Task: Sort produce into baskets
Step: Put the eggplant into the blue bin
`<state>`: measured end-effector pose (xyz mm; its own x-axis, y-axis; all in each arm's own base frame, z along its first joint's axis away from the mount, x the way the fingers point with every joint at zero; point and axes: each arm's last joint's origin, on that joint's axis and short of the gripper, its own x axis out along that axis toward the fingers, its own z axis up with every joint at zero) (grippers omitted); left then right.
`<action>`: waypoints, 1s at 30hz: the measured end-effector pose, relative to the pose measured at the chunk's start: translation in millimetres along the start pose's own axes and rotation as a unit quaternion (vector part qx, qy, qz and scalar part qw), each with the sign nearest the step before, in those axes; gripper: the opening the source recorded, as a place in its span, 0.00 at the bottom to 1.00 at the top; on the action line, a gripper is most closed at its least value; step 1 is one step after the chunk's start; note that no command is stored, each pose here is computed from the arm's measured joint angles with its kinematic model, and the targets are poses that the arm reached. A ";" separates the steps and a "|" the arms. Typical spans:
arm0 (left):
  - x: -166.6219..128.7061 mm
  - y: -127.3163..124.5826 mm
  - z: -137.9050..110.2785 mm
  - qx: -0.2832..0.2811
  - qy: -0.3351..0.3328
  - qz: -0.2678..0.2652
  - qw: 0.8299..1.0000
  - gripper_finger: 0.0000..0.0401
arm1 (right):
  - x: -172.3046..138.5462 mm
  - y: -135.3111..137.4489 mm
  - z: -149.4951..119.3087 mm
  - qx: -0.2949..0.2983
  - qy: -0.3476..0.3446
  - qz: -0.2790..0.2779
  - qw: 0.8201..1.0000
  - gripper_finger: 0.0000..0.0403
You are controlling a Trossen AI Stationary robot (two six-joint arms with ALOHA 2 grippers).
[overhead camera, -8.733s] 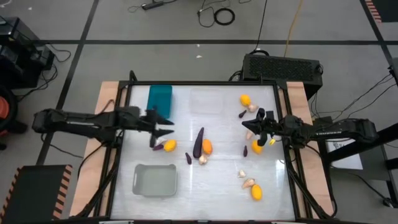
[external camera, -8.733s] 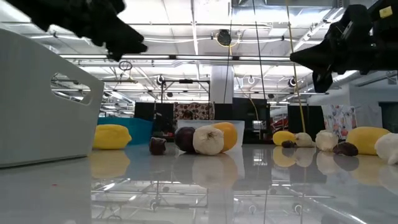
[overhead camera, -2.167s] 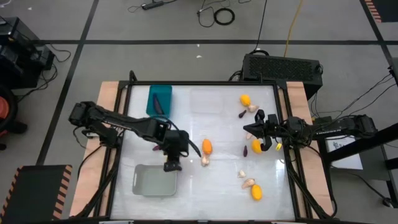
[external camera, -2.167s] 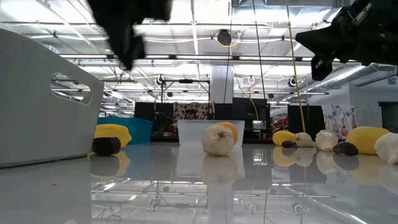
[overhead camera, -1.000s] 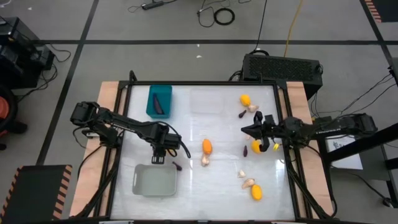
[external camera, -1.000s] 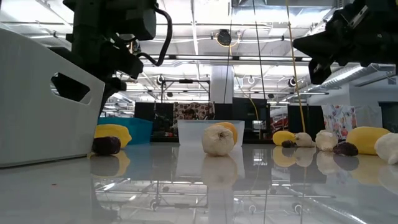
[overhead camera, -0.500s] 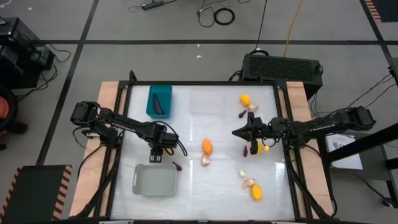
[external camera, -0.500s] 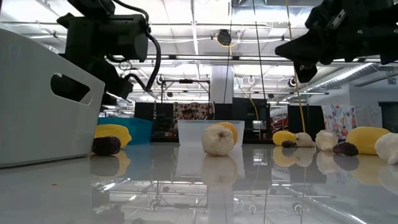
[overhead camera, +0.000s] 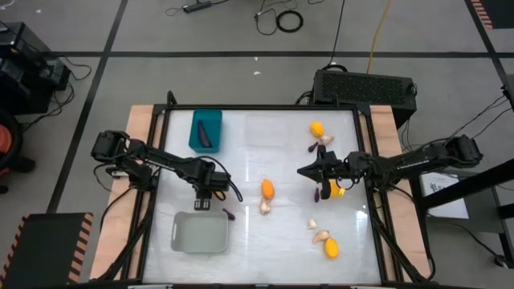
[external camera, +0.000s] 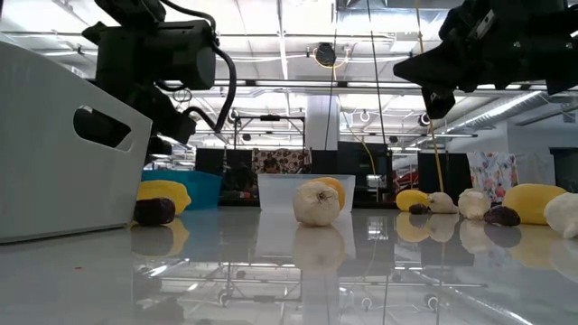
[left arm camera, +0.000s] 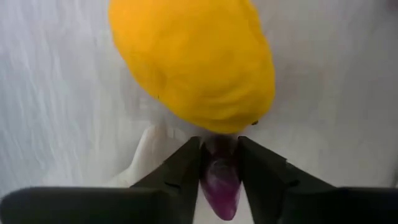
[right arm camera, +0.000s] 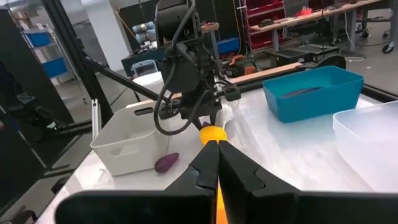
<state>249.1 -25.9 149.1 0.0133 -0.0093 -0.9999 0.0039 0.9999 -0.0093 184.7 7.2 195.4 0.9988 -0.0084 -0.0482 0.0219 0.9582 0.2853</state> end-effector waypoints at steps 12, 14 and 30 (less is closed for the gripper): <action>-59.2 -1.6 26.4 0.014 -0.013 0.023 1.000 0.12 | 0.0 0.1 0.3 0.011 -0.002 0.001 1.000 0.01; -75.7 -0.5 31.2 0.024 -0.019 0.052 0.998 0.11 | 0.0 0.1 0.3 0.014 -0.002 0.001 1.000 0.01; -158.3 94.0 9.9 -0.033 -0.161 0.163 0.973 0.11 | 2.9 -0.8 -4.0 0.038 0.017 -0.005 0.999 0.01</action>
<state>257.3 69.5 306.6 0.3156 0.3179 -0.8941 -0.1175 0.9481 0.2956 187.4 7.6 191.2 0.9965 -0.0076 -0.0838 0.0371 0.9337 0.3562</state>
